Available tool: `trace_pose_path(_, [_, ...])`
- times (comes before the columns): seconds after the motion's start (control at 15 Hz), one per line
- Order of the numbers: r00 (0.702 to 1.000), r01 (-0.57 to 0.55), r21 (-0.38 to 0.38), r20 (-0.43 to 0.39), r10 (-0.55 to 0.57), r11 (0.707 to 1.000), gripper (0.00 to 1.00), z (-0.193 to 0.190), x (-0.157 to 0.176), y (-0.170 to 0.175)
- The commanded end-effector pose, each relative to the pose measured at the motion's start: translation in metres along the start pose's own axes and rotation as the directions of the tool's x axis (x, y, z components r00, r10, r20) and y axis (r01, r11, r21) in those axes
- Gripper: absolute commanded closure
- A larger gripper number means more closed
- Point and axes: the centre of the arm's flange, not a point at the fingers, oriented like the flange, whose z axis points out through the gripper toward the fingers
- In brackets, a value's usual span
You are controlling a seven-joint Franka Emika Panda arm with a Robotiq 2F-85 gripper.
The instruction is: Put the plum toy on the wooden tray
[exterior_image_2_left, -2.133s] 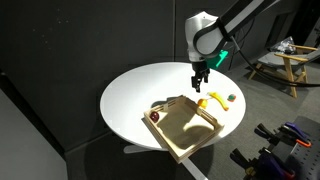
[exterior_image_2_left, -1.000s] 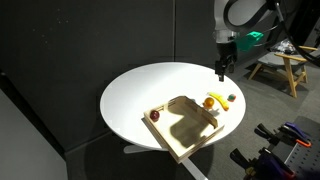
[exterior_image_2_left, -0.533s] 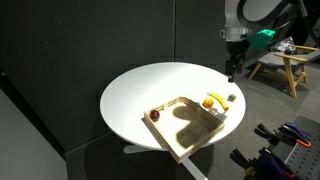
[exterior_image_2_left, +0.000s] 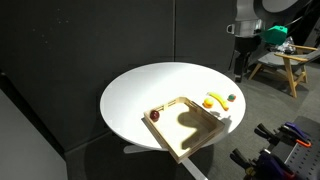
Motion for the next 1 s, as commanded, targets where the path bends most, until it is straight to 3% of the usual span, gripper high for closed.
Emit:
trace_pose_path(0.0, [0.997,0.016,0.050,-0.073,-0.012,0.999,0.00,-0.009,-0.014,-0.008])
trace_pose_path(0.6, [0.977,-0.094,0.071,-0.187,0.106,0.993,0.00,-0.026,-0.022,-0.006])
trace_pose_path(0.93, [0.982,-0.079,0.068,-0.169,0.089,0.995,0.00,-0.024,-0.014,-0.006])
